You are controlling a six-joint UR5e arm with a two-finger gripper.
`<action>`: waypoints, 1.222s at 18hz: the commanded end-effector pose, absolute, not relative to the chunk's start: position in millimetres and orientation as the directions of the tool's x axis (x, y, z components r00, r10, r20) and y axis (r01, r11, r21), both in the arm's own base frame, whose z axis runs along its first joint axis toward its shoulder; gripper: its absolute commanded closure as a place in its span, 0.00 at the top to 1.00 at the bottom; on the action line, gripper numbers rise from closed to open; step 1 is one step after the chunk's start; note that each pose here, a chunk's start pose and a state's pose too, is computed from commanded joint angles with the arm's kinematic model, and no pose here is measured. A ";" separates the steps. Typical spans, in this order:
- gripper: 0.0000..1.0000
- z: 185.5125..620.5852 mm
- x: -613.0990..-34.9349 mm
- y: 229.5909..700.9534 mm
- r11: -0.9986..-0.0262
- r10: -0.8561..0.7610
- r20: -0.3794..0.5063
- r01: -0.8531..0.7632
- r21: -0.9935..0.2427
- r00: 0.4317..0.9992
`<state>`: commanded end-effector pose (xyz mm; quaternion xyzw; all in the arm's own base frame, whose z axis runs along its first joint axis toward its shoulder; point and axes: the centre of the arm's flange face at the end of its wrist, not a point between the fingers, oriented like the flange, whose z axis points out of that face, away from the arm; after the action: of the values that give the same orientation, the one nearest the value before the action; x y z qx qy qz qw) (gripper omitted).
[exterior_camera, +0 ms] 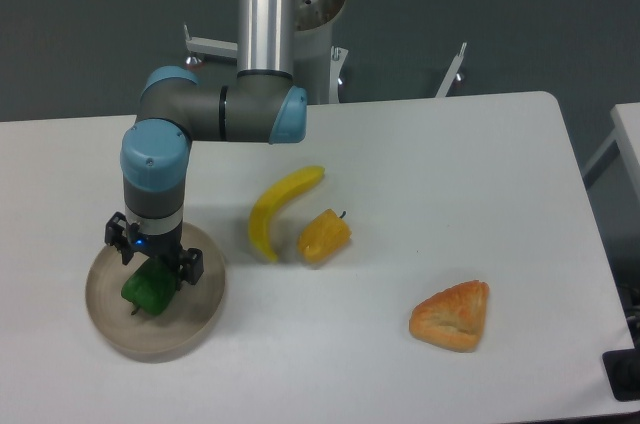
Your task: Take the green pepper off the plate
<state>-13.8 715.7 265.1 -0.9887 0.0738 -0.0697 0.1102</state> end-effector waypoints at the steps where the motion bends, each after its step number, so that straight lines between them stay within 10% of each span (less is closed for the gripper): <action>1: 1.00 265.1 -12.7 715.8 -0.965 -0.163 0.122 -0.132 -0.228 0.979; 3: 0.94 264.8 -12.8 715.5 -0.965 -0.163 0.110 -0.136 -0.224 0.980; 7: 0.46 265.6 -13.5 715.9 -0.963 -0.173 0.101 -0.147 -0.226 0.980; 22: 0.35 359.5 -101.4 685.7 -0.940 -0.235 0.035 -0.218 -0.262 0.971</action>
<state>-101.4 685.7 359.5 -0.9843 0.1151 -0.0331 0.1293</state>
